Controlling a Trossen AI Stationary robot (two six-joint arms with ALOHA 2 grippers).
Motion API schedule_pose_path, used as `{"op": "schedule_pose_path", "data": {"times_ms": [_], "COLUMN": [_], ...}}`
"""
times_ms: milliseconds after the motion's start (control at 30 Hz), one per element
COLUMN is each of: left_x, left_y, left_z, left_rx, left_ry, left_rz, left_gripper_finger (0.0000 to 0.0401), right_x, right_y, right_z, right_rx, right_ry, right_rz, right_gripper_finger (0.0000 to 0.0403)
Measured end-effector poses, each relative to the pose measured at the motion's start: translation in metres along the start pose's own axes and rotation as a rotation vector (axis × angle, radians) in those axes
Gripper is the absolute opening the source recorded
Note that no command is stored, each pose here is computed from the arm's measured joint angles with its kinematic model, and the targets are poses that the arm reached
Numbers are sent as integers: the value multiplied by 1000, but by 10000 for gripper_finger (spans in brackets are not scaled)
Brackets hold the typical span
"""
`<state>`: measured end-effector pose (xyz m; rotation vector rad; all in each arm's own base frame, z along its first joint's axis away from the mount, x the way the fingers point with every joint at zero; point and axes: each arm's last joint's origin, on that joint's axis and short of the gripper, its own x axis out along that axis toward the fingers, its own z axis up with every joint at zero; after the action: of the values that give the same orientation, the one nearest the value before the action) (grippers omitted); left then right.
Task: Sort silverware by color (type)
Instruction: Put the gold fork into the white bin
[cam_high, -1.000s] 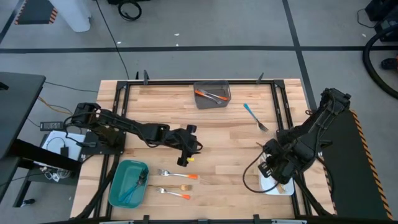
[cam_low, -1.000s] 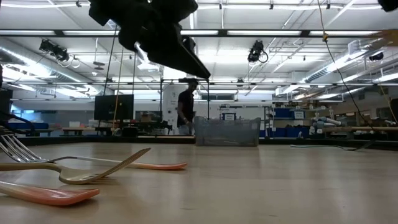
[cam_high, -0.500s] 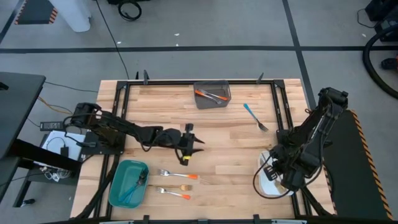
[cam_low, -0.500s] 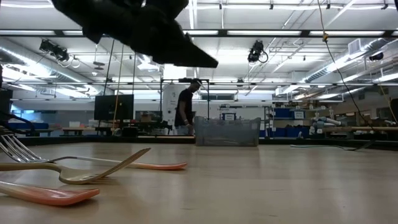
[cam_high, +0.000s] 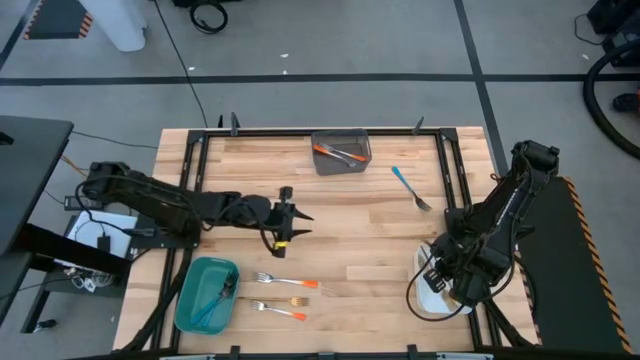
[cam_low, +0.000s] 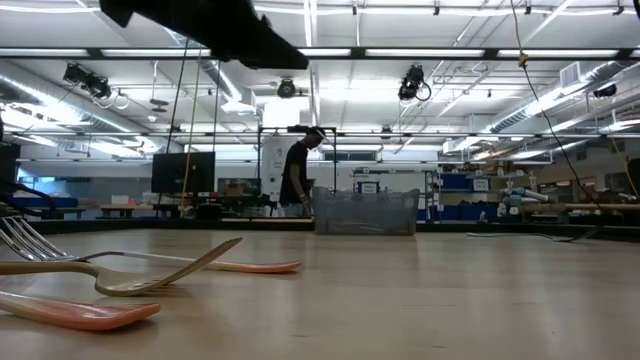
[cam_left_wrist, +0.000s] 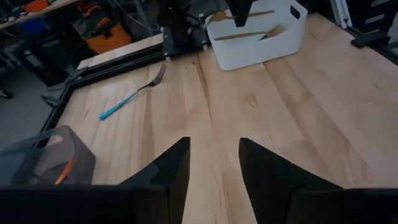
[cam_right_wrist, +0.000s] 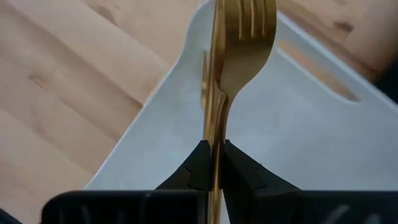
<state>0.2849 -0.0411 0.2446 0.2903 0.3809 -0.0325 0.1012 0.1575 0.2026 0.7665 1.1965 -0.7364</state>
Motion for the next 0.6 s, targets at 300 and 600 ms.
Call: {"op": "schedule_pose_path", "data": {"times_ms": [300, 600], "left_x": [-7, -7], "left_y": [1, 1], "left_z": [0, -1], "left_rx": [-24, -25], "left_ry": [29, 36], "left_rz": [-8, -15], "left_gripper_finger": [146, 146], "right_x": [16, 15], "right_y": [-5, -5], "right_z": [-4, -5], "right_rx": [38, 66], "right_ry": [23, 55], "right_rz": [15, 6], "right_gripper_finger": [36, 75]}}
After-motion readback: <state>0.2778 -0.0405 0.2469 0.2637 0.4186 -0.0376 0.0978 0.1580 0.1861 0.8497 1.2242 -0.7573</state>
